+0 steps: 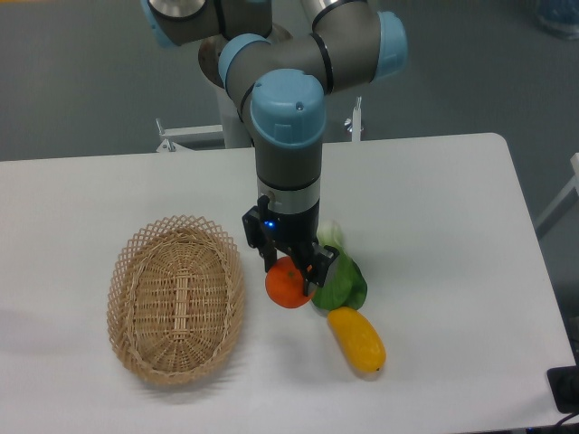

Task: Place the orange on the table
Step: 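Close the gripper around the orange beside the green pepper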

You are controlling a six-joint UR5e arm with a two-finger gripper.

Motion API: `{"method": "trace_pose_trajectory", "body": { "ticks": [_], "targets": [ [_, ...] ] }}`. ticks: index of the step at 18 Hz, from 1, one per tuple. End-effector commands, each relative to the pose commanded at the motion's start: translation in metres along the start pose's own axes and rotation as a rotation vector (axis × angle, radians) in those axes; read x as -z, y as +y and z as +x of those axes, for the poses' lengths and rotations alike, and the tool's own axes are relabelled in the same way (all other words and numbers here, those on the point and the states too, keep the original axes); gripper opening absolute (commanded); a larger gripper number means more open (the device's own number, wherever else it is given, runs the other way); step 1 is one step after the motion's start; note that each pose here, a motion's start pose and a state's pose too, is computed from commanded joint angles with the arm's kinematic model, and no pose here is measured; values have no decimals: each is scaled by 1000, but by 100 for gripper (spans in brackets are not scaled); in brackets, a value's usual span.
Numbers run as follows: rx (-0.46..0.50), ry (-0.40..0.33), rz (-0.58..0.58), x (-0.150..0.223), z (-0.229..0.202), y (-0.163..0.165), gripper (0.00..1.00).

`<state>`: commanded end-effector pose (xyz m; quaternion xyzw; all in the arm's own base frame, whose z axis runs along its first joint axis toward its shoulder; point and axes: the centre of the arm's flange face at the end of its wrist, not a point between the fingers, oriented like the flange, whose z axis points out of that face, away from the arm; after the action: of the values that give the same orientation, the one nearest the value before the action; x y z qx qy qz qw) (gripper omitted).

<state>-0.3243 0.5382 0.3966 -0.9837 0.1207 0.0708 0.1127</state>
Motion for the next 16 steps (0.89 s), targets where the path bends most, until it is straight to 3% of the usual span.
{"method": "trace_pose_trajectory", "body": {
  "ticks": [10, 16],
  "targets": [
    [6, -3, -2, -1, -3, 3, 66],
    [8, -4, -9, -26, -17, -2, 66]
  ]
}}
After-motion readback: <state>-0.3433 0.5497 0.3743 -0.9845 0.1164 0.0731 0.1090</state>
